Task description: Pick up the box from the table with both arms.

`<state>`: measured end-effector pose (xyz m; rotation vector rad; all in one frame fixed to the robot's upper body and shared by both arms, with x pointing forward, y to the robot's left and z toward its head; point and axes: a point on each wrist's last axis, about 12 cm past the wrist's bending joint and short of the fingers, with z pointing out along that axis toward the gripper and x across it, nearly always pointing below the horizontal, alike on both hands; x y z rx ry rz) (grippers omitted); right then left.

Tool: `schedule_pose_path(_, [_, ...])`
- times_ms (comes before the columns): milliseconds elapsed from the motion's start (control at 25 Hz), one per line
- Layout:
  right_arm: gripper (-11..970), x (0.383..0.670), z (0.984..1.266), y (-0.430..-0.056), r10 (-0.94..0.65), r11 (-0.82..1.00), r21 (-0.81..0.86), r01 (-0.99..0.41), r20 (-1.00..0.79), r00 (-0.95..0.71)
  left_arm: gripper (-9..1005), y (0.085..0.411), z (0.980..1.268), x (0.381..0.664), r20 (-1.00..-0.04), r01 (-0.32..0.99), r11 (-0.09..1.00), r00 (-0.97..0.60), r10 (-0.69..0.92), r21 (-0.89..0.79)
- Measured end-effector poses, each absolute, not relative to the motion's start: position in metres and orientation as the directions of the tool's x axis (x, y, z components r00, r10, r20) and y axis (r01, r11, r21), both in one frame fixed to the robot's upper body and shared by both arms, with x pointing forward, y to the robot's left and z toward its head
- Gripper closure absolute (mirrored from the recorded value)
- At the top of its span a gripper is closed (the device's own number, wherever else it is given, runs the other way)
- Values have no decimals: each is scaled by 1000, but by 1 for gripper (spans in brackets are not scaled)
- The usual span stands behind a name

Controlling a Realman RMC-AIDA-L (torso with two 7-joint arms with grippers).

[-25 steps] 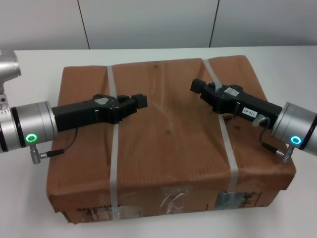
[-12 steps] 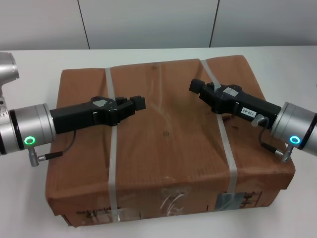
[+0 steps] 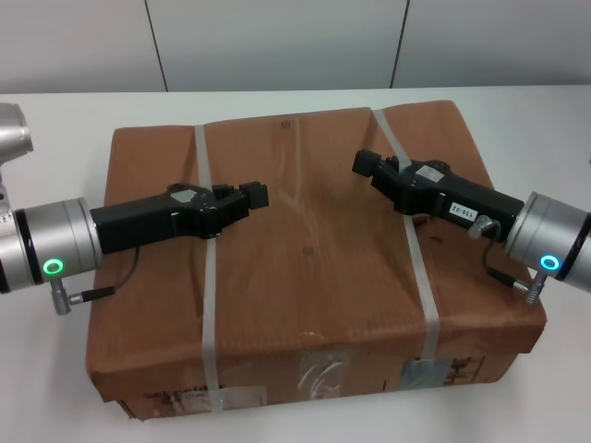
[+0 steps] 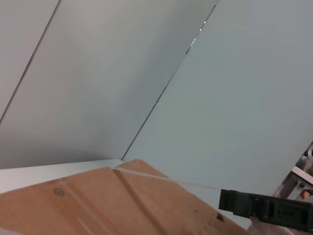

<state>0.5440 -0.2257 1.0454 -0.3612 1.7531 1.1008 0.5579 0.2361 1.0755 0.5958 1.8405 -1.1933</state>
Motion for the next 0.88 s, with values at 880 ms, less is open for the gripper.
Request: schedule_pose_path(880, [905, 544, 1046, -226, 239, 543, 509, -668, -856, -458, 882, 237, 1078, 556, -847, 755, 417, -525, -77, -506])
